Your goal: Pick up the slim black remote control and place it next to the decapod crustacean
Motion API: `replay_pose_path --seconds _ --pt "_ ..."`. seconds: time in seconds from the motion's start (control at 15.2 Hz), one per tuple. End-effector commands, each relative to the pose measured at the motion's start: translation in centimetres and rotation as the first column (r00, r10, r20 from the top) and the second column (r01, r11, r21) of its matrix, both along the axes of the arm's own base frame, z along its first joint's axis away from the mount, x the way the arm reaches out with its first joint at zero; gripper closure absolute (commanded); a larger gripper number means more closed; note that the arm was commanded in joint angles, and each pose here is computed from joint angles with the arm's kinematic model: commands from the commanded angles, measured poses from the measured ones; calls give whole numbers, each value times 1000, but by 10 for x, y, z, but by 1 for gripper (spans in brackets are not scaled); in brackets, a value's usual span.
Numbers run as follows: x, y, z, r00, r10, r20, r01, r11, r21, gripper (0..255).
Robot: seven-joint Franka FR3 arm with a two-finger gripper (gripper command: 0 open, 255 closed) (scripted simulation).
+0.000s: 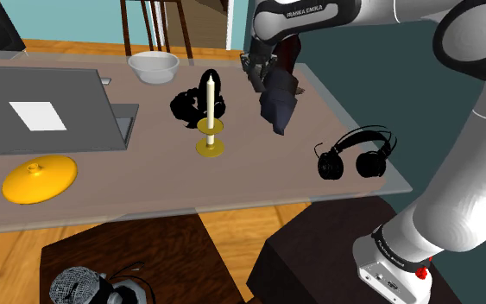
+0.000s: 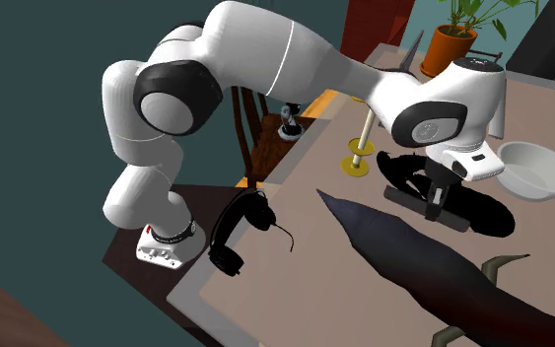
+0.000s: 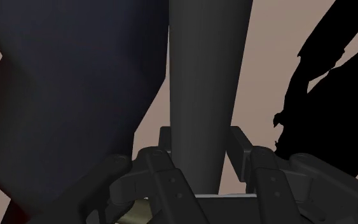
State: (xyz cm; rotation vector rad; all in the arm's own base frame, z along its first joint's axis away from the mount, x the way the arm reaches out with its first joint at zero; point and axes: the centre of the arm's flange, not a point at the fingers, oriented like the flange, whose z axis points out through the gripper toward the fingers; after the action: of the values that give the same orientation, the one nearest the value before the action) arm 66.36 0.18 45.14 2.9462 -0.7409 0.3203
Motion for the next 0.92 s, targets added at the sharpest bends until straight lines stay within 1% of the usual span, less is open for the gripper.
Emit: replay_pose_path --seconds 0.0,0.86 --pt "1 0 -10 1000 0 1 0 1000 0 255" --pt "1 0 -78 1000 0 1 0 1000 0 255"
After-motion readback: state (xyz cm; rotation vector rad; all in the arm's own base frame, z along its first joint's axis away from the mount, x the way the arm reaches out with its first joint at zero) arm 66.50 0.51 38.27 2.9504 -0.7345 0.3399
